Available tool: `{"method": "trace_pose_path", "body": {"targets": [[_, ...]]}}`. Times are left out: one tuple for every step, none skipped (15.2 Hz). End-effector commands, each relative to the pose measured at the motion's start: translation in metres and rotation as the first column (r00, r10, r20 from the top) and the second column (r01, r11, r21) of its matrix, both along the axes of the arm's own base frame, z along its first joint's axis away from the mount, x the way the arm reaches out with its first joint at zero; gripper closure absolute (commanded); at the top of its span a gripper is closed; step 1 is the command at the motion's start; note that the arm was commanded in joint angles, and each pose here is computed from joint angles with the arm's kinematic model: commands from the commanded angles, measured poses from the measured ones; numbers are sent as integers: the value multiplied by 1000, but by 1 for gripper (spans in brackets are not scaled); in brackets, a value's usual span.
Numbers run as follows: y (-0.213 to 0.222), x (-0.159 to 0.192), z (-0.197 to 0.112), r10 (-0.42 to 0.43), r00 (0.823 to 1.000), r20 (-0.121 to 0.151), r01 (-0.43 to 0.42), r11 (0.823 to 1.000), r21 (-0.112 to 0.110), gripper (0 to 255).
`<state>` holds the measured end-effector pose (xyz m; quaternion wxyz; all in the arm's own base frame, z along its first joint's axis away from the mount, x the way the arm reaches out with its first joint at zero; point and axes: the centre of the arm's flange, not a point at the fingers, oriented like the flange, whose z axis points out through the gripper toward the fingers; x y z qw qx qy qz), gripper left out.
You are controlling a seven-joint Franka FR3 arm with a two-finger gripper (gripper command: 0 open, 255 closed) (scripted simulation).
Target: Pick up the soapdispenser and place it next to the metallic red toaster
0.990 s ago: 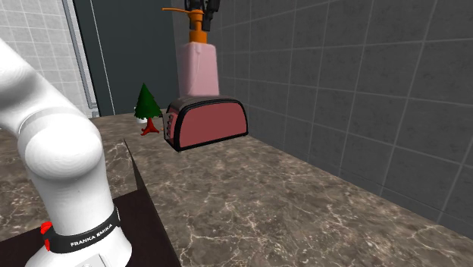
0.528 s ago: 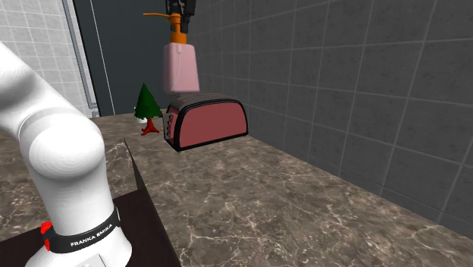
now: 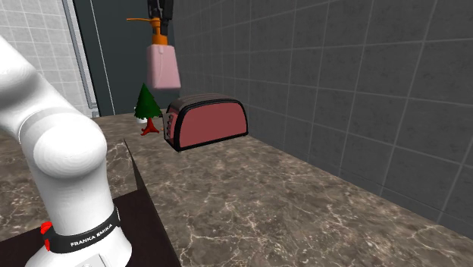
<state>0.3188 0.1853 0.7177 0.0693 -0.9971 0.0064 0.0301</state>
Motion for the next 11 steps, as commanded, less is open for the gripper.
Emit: {"method": "trace_pose_path", "body": {"targets": [[28, -2, -2, -2, 1000, -1, 2, 1000, 1, 255], [42, -4, -2, -2, 1000, -1, 2, 1000, 1, 255], [55, -6, -2, -2, 1000, -1, 2, 1000, 1, 255], [68, -7, -2, -2, 1000, -1, 2, 1000, 1, 255], [81, -9, -2, -2, 1000, -1, 2, 1000, 1, 255], [94, -11, -2, -2, 1000, -1, 2, 1000, 1, 255], [107, -12, -2, -2, 1000, -1, 2, 1000, 1, 255], [121, -14, -2, -2, 1000, -1, 2, 1000, 1, 255], [121, -14, -7, -2, 1000, -1, 2, 1000, 1, 255], [121, -14, -13, -2, 1000, -1, 2, 1000, 1, 255], [121, -14, -18, -2, 1000, -1, 2, 1000, 1, 255]]}}
